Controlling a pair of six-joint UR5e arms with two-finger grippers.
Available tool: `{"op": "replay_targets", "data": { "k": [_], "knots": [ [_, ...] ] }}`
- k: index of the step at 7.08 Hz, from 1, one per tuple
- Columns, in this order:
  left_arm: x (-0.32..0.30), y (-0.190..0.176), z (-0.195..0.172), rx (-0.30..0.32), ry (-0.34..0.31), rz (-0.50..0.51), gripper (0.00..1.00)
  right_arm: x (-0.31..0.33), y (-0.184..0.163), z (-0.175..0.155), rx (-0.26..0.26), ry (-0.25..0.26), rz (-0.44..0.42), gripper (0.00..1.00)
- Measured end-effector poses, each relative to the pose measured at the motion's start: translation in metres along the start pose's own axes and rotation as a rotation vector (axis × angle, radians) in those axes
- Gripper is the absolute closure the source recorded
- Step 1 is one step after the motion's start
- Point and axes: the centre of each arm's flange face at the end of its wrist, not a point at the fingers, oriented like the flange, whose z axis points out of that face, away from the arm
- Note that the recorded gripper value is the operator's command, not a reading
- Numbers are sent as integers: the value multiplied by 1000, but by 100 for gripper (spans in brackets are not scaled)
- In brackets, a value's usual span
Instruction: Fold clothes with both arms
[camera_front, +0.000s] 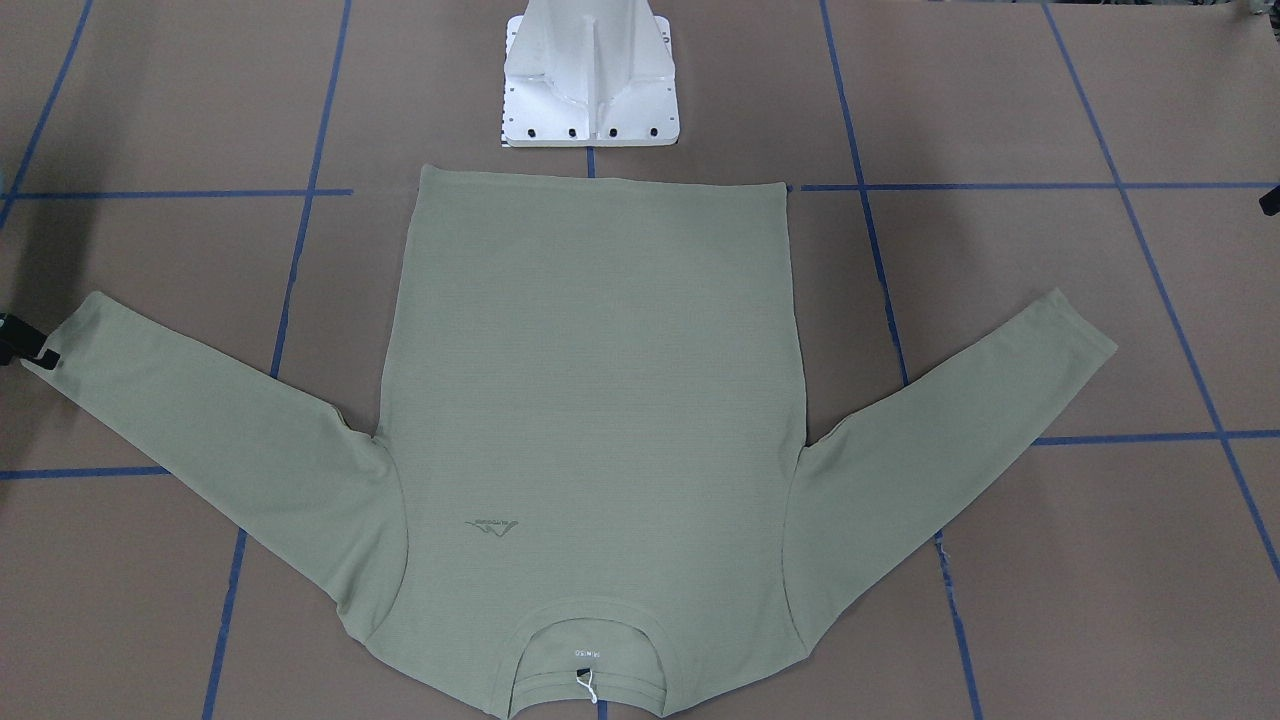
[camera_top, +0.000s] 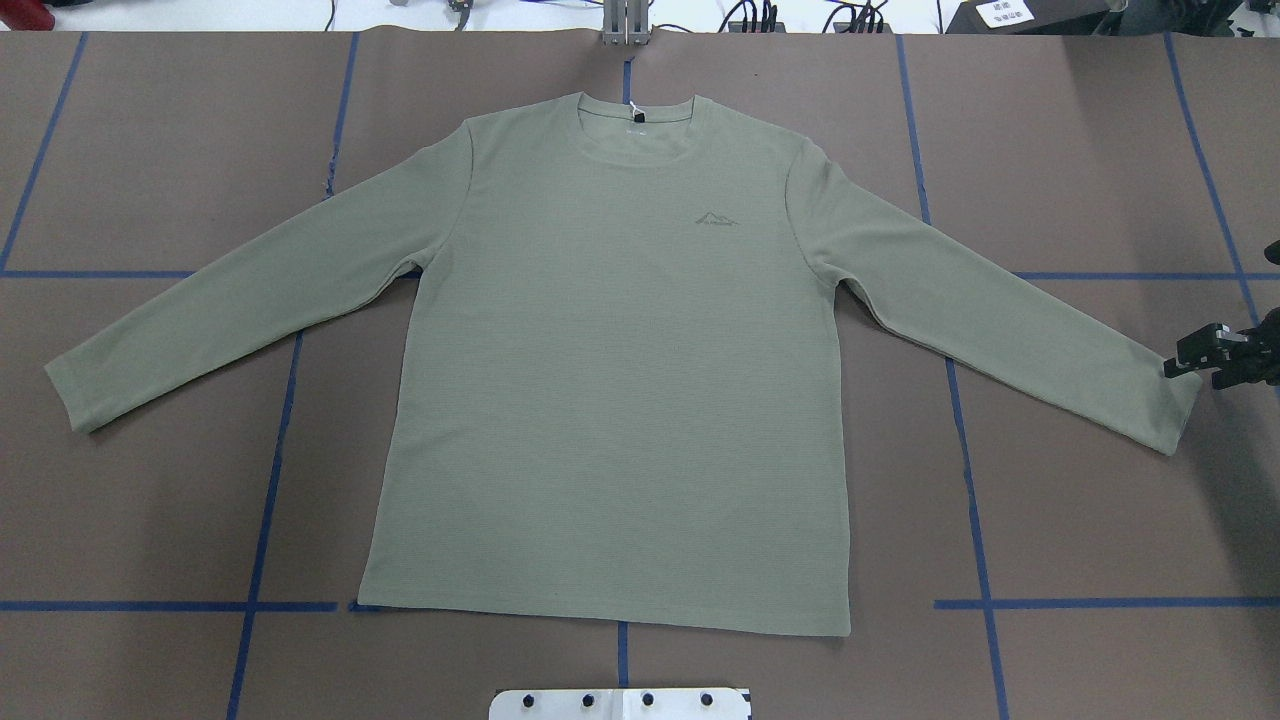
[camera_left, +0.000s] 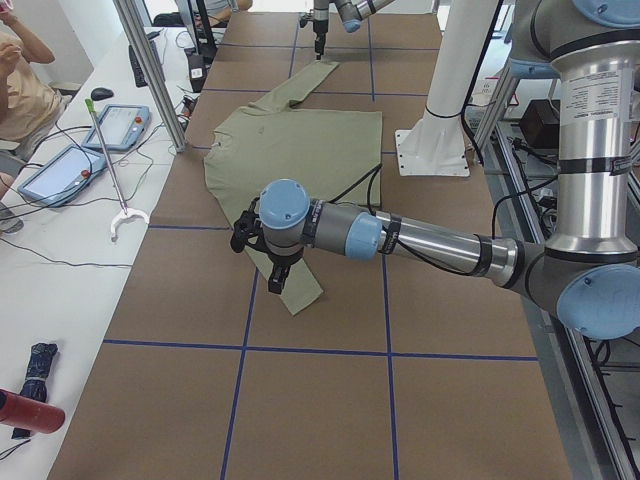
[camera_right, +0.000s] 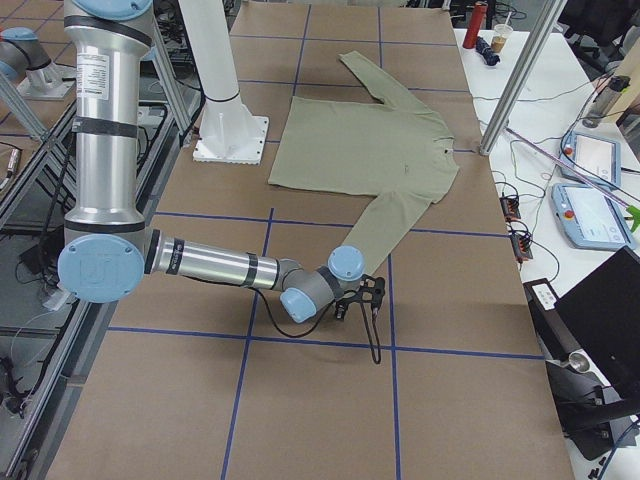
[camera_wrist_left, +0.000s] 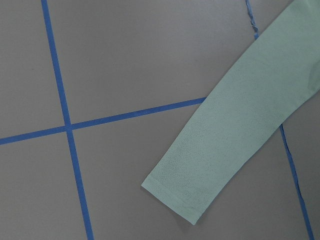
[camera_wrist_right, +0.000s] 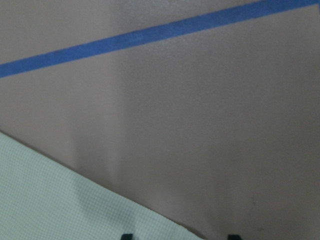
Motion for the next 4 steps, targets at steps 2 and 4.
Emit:
{"op": "replay_targets", "data": {
  "k": [2, 4],
  "knots": [
    [0, 0, 0, 0, 0, 0, 1, 1, 1, 1, -3, 1, 1, 100],
    [-1, 0, 0, -1, 0, 0, 1, -1, 1, 0, -5, -3, -8, 100]
  ]
}}
